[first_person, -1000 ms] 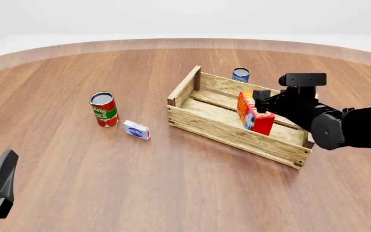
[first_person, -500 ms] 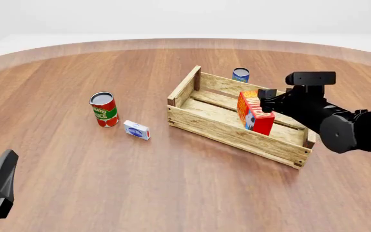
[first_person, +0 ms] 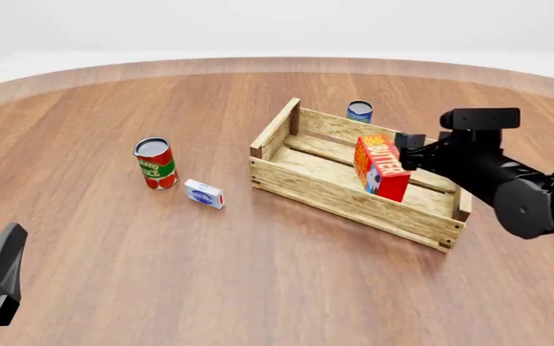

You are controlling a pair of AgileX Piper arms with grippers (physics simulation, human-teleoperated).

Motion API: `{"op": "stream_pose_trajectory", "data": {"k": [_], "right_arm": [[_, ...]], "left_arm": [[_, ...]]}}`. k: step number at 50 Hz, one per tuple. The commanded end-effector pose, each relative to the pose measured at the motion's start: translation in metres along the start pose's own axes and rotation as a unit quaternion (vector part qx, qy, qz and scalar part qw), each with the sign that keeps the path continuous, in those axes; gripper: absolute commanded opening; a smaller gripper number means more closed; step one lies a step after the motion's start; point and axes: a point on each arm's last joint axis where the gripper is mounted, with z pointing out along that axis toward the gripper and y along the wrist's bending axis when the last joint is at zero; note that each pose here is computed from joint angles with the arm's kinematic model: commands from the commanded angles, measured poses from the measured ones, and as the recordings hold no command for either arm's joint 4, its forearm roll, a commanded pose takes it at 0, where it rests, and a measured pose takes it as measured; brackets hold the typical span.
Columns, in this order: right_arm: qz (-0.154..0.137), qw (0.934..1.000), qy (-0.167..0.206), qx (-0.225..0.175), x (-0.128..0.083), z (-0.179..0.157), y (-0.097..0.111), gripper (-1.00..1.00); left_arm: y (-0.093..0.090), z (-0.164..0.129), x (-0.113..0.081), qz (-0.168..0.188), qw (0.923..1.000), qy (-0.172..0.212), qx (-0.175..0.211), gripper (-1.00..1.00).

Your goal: Pick up the butter and put it in the tray.

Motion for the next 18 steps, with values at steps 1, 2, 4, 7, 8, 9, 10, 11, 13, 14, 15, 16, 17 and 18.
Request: {"op": "stream_pose_trajectory", "data": {"k": [1,2,4,7,8,9,10,11,13,14,15,16,17,18], "right_arm": [[-0.004,1.0,-0.002,0.004,0.0,-0.007,-0.003,1.0],[-0.004,1.0,-0.002,0.004,0.0,-0.008,-0.003,1.0],[-0.004,1.0,-0.003,0.006,0.0,-0.009,-0.004,1.0],[-0.003,1.0,-0.004,0.008,0.0,-0.012,-0.005,1.0],[-0.003,1.0,-0.004,0.008,0.0,-0.012,-0.005,1.0],[-0.003,0.9999,-0.004,0.009,0.0,-0.012,-0.006,1.0],[-0.003,0.9999,-0.005,0.01,0.0,-0.013,-0.006,1.0],[-0.002,0.9999,-0.005,0.01,0.0,-0.014,-0.006,1.0],[-0.002,0.9999,-0.006,0.011,0.0,-0.016,-0.007,1.0],[-0.002,0.9999,-0.006,0.012,0.0,-0.017,-0.007,1.0],[-0.002,0.9999,-0.006,0.012,0.0,-0.018,-0.007,1.0],[-0.002,0.9999,-0.006,0.012,0.0,-0.018,-0.007,1.0],[-0.002,0.9999,-0.006,0.013,0.001,-0.02,-0.008,1.0],[-0.001,0.9999,-0.007,0.014,0.0,-0.021,-0.008,1.0]], "left_arm": [[0.0,0.0,0.0,0.0,1.0,0.0,0.0,1.0],[0.0,0.0,0.0,0.0,1.0,0.0,0.0,1.0],[0.0,0.0,0.0,0.0,1.0,0.0,0.0,1.0],[0.0,0.0,0.0,0.0,1.0,0.0,0.0,1.0],[0.0,0.0,0.0,0.0,1.0,0.0,0.0,1.0],[0.0,0.0,0.0,0.0,1.0,0.0,0.0,1.0],[0.0,0.0,0.0,0.0,1.0,0.0,0.0,1.0],[0.0,0.0,0.0,0.0,1.0,0.0,0.0,1.0],[0.0,0.0,0.0,0.0,1.0,0.0,0.0,1.0],[0.0,0.0,0.0,0.0,1.0,0.0,0.0,1.0],[0.0,0.0,0.0,0.0,1.0,0.0,0.0,1.0],[0.0,0.0,0.0,0.0,1.0,0.0,0.0,1.0],[0.0,0.0,0.0,0.0,1.0,0.0,0.0,1.0],[0.0,0.0,0.0,0.0,1.0,0.0,0.0,1.0]]}}
